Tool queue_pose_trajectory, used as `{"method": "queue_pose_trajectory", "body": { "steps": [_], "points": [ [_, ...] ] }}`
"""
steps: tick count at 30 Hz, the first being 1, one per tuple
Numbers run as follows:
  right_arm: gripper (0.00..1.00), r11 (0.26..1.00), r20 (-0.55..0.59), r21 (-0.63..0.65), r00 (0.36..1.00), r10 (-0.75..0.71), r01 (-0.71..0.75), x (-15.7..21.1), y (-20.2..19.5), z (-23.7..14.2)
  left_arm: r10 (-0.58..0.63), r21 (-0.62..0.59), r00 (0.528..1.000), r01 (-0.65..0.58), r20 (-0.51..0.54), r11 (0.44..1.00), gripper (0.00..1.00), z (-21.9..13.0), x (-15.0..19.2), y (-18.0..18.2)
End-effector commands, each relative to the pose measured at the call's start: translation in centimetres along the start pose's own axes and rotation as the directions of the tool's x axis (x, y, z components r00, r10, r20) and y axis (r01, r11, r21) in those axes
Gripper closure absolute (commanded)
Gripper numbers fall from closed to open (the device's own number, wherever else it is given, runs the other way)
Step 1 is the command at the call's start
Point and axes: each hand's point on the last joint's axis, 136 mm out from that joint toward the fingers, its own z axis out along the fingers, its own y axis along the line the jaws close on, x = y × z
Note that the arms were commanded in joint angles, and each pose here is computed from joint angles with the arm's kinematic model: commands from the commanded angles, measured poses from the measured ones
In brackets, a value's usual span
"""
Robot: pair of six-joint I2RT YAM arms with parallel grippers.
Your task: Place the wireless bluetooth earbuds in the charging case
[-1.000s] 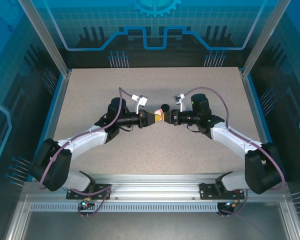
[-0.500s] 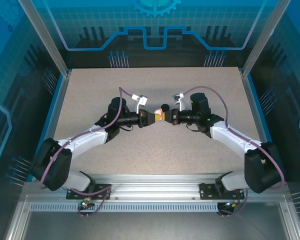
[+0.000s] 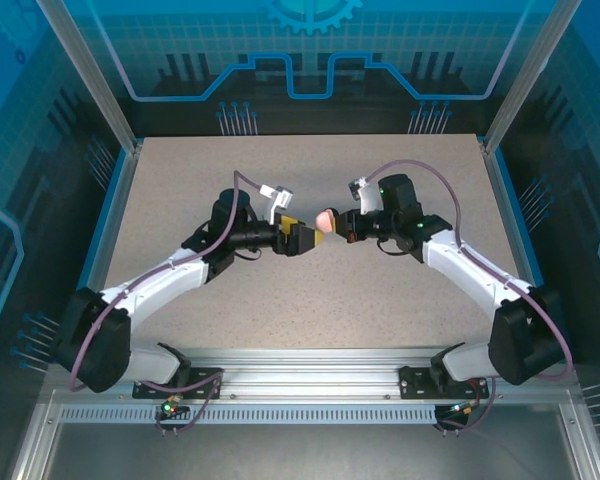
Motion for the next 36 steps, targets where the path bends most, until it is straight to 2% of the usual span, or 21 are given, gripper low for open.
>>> {"method": "queue_pose_trajectory", "body": {
  "steps": [1, 6, 11, 15, 20, 28, 36],
  "points": [
    [1.00, 0.989, -0.053, 0.103, 0.994, -0.098, 0.103, -0.2, -1.5, -0.4, 0.055, -0.019, 0.998, -0.055, -0.018, 0.998, 0.01, -1.4, -1.1, -0.5],
    [1.00, 0.957, -0.107, 0.169, 0.970, -0.220, 0.236, -1.1, -2.5, -0.6, 0.063, 0.012, 0.984, -0.062, -0.166, 0.998, 0.01, -1.1, 0.1, -0.4],
    [1.00, 0.882, -0.180, 0.209, 0.904, -0.389, 0.421, -1.0, -2.7, -0.3, 0.045, 0.035, 0.949, -0.036, -0.312, 0.999, 0.01, 0.0, 1.3, 0.4],
    [1.00, 0.863, -0.210, 0.190, 0.878, -0.429, 0.468, -1.0, -2.7, 0.0, 0.028, 0.023, 0.923, -0.021, -0.385, 1.000, 0.02, 1.0, 1.9, 1.8],
    [1.00, 0.871, -0.221, 0.106, 0.865, -0.450, 0.480, -0.5, -1.9, 0.5, 0.014, 0.035, 0.885, 0.003, -0.465, 0.999, 0.11, 1.7, 2.4, 2.5],
    [1.00, 0.896, -0.198, 0.010, 0.879, -0.433, 0.444, 0.1, -0.5, 1.4, 0.024, 0.054, 0.875, 0.002, -0.483, 0.999, 0.27, 2.5, 2.0, 2.8],
    [1.00, 0.904, -0.142, -0.022, 0.894, -0.425, 0.427, -0.6, 0.8, 1.0, 0.032, 0.053, 0.888, -0.009, -0.458, 0.999, 0.33, 3.4, 1.2, 3.5]
  ]
}}
